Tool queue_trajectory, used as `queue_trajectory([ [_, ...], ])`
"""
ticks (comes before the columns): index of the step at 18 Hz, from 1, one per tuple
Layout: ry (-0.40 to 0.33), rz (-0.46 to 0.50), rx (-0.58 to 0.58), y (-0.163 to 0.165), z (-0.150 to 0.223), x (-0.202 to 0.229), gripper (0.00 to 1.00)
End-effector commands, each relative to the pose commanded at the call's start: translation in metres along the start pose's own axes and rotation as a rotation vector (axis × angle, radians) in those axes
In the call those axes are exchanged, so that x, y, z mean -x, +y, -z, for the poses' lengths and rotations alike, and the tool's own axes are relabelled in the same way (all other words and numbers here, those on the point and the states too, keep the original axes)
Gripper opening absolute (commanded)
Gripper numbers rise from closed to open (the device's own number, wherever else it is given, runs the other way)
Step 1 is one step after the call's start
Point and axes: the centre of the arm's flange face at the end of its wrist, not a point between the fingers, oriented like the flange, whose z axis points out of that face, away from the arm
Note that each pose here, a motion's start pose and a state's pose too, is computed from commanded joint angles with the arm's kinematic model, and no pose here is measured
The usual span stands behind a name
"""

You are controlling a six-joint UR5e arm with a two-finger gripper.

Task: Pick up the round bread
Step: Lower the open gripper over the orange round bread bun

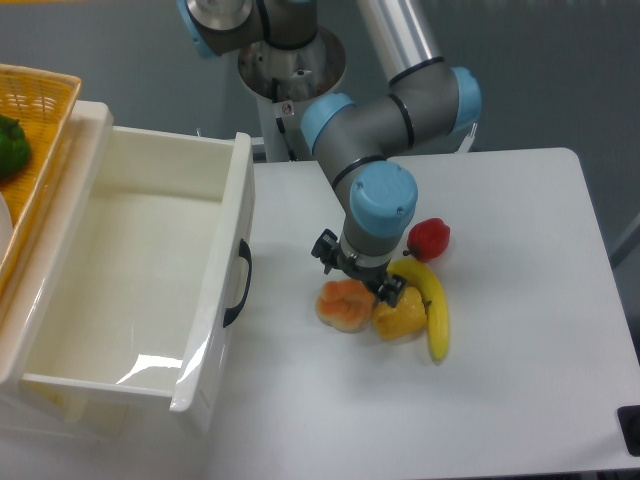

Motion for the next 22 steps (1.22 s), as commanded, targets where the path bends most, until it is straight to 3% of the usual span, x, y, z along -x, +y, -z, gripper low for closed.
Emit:
queue_trajectory([
  [3, 0.024, -0.061, 0.006, -0.009, -0.017, 0.0, 1.0],
  [22, 0.076, -0.08, 0.044, -0.014, -0.056, 0.005, 1.0],
])
